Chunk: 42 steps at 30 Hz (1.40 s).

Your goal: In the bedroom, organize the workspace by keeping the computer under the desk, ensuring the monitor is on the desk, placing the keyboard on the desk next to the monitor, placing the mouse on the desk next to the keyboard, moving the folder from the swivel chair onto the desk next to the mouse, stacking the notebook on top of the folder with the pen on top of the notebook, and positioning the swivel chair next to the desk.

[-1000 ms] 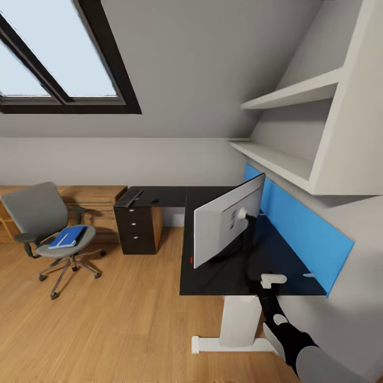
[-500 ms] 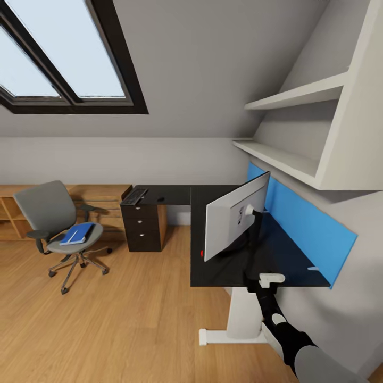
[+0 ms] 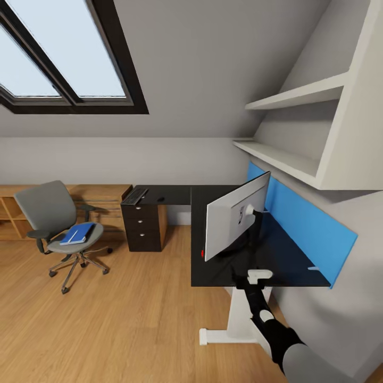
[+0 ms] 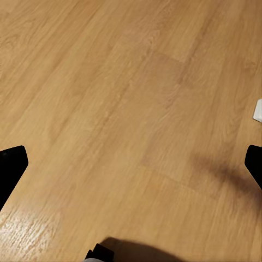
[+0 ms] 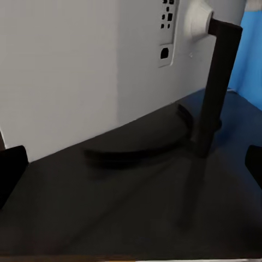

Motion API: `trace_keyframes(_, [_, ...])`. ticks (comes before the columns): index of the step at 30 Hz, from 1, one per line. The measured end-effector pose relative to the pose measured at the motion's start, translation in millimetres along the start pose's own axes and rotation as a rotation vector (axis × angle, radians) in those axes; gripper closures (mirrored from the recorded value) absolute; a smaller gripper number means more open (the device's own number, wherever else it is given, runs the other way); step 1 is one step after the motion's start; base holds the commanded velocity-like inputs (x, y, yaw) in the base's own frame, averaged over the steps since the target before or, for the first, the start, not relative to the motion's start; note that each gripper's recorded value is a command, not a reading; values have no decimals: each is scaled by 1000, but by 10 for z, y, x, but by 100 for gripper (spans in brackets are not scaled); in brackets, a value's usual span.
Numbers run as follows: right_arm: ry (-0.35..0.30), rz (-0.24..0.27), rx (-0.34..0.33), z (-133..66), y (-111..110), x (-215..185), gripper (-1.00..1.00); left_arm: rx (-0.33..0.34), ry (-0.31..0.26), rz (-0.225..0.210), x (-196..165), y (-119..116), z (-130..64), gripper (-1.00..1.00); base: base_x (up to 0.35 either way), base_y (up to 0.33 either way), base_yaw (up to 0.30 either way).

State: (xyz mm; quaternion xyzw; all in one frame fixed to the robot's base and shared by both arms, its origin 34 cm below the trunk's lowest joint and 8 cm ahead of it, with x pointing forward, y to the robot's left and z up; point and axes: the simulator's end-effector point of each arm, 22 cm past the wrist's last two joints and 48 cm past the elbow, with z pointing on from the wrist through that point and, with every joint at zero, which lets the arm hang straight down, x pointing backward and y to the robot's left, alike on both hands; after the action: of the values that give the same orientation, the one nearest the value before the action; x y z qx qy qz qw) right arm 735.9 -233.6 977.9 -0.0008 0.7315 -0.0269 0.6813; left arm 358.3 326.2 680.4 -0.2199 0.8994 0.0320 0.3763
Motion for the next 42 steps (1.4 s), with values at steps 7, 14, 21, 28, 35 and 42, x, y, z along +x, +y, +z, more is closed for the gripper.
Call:
trace_keyframes(7, [68, 26, -15, 73, 333, -83, -100, 1, 0, 0, 1, -3, 0, -100, 0, 0, 0])
trace_keyframes(14, [167, 21, 5, 144, 424, -189, -100, 1, 0, 0, 4, -9, -1, -100, 0, 0, 0])
trace_keyframes(21, [172, 31, 0, 172, 494, -537, -100, 2, 1, -1, 5, -11, -2, -100, 0, 0, 0])
trace_keyframes(28, [181, 45, -20, 30, 600, -779, -100, 2, 1, 0, 5, -13, -2, -100, 0, 0, 0])
trace_keyframes(35, [163, 73, -11, -73, 737, -969, -100, 2, 1, 0, 5, -13, -2, -100, 0, 0, 0])
trace_keyframes(42, [130, 40, 31, -169, 925, -1113, -100, 2, 1, 0, 4, -11, -2, -100, 0, 0, 0])
